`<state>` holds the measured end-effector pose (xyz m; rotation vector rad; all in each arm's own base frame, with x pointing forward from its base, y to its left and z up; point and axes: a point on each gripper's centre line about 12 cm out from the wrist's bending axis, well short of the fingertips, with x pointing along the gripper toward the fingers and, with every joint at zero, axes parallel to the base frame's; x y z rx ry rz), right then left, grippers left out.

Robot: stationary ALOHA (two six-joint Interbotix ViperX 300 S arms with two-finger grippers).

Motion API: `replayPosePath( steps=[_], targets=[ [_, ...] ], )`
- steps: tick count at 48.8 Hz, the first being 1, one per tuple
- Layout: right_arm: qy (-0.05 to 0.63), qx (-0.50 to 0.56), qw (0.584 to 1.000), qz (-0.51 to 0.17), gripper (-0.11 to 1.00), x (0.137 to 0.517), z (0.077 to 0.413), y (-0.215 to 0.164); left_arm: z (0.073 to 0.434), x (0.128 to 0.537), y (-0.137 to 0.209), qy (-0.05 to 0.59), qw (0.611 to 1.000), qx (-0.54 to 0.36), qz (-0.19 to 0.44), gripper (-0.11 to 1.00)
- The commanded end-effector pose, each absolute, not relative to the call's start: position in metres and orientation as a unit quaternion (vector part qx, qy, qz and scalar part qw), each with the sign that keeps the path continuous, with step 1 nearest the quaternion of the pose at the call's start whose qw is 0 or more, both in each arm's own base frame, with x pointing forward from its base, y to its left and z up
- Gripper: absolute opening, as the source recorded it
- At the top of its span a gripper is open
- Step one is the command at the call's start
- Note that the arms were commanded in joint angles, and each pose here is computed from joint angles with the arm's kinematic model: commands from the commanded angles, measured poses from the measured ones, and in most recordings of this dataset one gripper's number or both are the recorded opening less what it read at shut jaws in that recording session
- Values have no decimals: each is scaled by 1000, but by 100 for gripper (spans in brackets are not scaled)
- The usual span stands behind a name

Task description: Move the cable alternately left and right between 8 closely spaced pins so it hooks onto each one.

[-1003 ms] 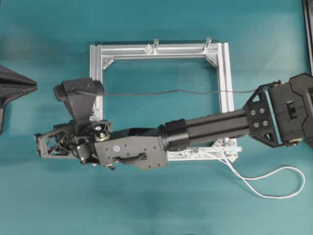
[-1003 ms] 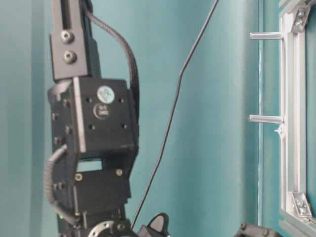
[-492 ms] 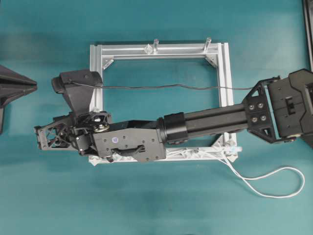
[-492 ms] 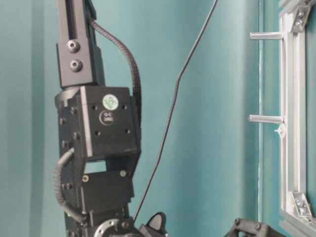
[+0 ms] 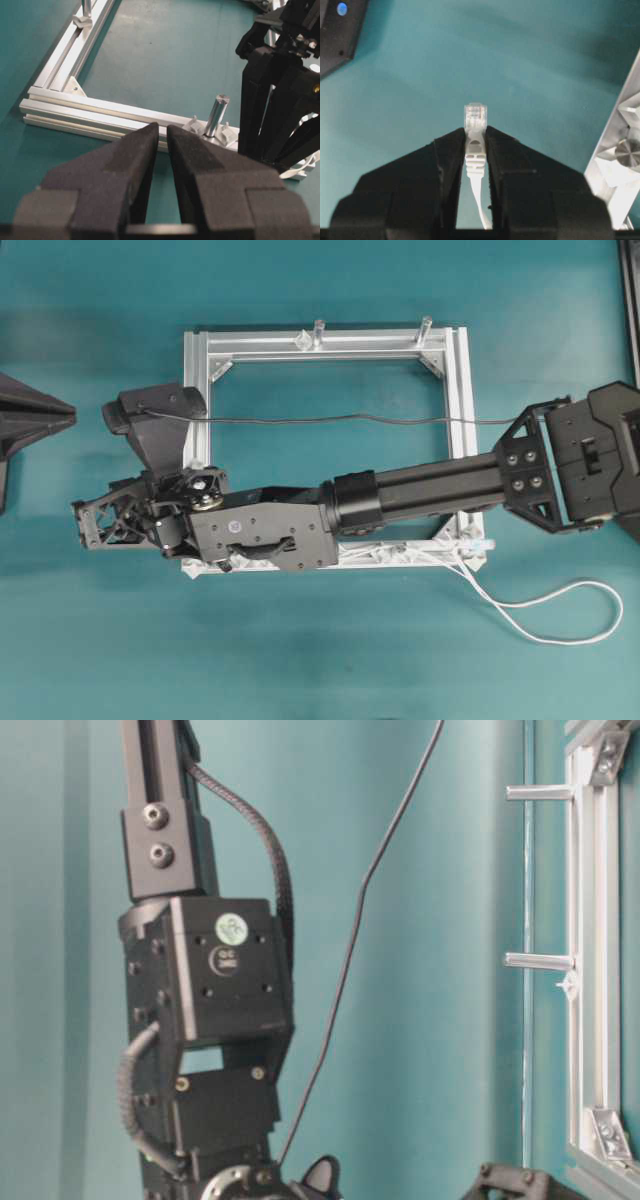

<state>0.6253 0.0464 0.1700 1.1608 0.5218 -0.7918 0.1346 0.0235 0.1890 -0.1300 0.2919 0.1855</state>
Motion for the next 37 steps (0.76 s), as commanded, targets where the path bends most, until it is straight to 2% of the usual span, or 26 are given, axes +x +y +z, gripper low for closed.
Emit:
replayPosePath(
  steps=[1, 11, 37],
  targets=[
    [229, 540, 737, -337, 15, 628, 187, 56, 193, 136, 24, 139, 984, -68, 92, 21],
    [238, 547, 733, -325, 15, 631, 176, 67, 193, 136, 24, 138, 984, -68, 92, 21],
    [235, 547, 736, -323, 15, 631, 180, 67, 193, 136, 24, 139, 984, -69, 92, 21]
  ],
)
